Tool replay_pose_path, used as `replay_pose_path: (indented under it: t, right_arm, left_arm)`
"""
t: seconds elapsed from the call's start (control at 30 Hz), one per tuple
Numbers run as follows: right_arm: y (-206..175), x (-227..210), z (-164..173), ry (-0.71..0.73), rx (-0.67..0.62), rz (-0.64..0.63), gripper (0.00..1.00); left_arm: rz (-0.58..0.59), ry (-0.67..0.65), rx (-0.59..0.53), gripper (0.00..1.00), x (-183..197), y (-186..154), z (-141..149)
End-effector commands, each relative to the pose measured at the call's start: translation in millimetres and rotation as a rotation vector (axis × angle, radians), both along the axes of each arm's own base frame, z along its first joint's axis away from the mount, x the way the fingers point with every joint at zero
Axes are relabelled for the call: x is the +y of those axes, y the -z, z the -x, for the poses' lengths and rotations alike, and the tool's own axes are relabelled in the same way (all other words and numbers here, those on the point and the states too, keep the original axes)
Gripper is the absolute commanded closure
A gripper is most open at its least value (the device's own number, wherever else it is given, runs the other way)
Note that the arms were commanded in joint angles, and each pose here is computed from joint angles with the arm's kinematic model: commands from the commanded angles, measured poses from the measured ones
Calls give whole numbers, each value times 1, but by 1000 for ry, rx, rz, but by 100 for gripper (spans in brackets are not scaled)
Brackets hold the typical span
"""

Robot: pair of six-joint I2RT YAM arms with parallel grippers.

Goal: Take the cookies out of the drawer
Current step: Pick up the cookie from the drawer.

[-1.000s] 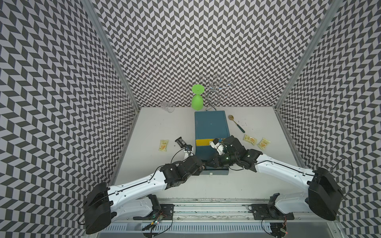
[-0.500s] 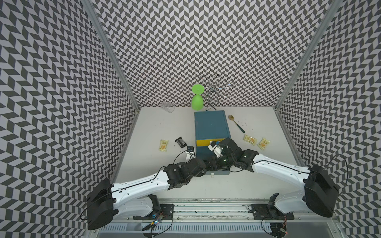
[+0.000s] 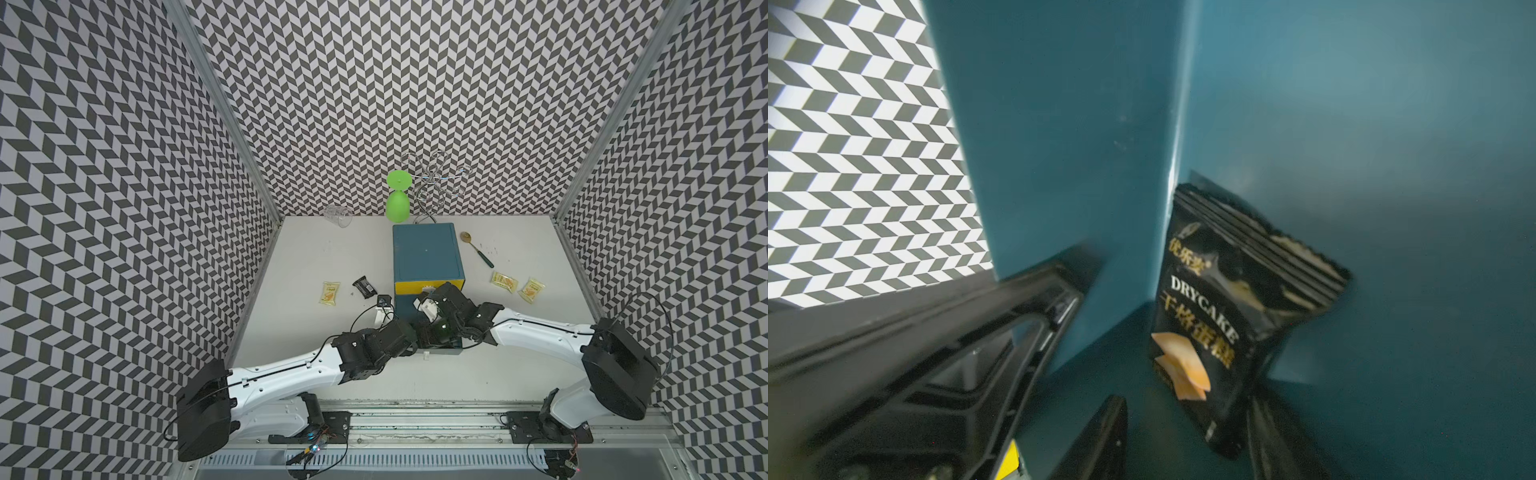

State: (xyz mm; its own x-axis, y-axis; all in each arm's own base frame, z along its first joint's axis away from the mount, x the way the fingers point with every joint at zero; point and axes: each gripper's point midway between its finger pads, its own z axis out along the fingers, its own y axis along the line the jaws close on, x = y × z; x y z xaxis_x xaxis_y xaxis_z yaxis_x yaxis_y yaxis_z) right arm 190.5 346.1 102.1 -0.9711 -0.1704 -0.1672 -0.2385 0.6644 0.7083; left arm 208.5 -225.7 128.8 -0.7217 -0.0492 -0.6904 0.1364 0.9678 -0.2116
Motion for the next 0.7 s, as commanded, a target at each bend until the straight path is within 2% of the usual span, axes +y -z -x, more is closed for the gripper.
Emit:
replay_pose_path:
  t: [0.0,0.13,0.3,0.5,0.6,0.67]
  right_arm:
    - [0,15,-20,42,-46,-24,49]
    - [1,20,-21,33,-45,-39,55]
    - [2,19,-20,32,-55,-48,77]
    - [-11,14,-23,34,-108,-48,84]
    - [-22,10,-27,41,-147,-48,92]
    - [-31,8,-28,48,-160,-60,92]
  left_arm:
    - [211,73,-73,94,-44,-39,1]
    - [215,77,-71,94,-45,-38,1]
    - [205,71,-75,94,-43,-37,1]
    - [190,68,-80,94,-39,-38,1]
    - [175,60,-83,94,-35,-38,1]
    - [162,53,-83,94,-32,-38,0]
